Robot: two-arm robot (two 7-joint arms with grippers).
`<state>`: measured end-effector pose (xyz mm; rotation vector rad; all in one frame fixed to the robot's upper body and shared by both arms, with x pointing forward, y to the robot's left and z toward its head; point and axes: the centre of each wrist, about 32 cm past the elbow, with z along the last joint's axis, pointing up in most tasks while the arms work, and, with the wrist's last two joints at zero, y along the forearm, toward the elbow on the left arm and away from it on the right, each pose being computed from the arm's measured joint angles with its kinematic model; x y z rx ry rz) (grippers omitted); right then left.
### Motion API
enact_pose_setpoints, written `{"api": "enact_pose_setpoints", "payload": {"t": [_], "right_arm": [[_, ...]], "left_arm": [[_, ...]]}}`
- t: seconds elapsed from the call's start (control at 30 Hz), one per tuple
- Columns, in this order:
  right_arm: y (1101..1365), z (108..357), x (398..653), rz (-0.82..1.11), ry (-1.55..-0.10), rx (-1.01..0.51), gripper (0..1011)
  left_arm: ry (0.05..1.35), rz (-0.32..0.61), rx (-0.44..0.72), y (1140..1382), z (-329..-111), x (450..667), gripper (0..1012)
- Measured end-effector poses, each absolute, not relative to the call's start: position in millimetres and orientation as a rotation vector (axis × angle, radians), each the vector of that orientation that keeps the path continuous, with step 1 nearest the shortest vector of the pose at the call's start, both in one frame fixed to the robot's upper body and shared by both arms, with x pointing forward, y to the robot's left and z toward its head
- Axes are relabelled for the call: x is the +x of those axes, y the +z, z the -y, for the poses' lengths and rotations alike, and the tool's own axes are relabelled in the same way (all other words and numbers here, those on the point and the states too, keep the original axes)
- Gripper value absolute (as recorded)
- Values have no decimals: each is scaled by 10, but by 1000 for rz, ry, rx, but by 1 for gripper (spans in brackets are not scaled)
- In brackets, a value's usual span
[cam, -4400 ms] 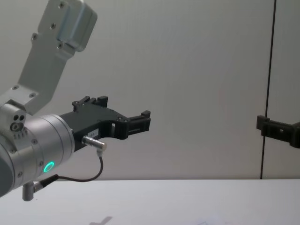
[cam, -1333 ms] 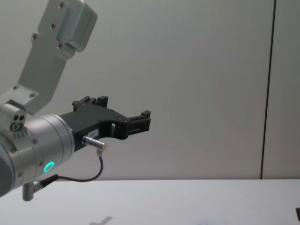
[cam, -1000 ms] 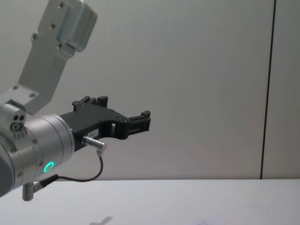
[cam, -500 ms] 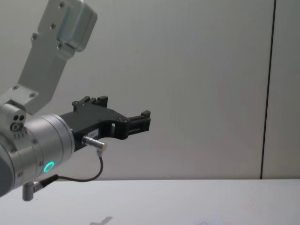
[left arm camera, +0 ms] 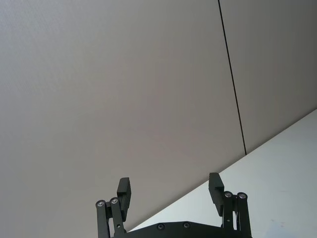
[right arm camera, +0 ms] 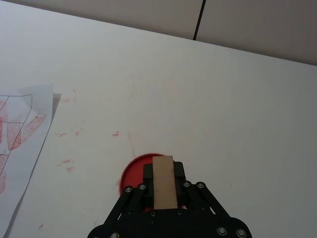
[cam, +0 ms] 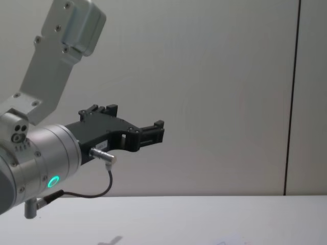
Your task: Use the one hand to pick up the stamp and affix it onto the A4 paper.
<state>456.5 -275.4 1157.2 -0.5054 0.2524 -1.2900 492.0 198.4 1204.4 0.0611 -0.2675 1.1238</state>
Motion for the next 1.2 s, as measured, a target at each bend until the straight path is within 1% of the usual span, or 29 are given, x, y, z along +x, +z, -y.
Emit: {"api": "enact_pose_setpoints", "payload": {"t": [0.57, 0.83, 1.07, 1.2], "right_arm": [[11454, 2774, 4607, -288, -1282, -514, 219], [11442, 2782, 4616, -289, -1282, -505, 219], [11508, 2783, 4617, -266, -1287, -478, 219], [11636, 2772, 4628, -229, -1290, -440, 219]], "left_arm": [[1124, 268, 61, 12044, -1984, 4920, 1001], [1124, 268, 61, 12044, -1984, 4920, 1001], [1124, 268, 61, 12044, -1984, 4920, 1001], [1124, 268, 61, 12044, -1984, 4920, 1001]]}}
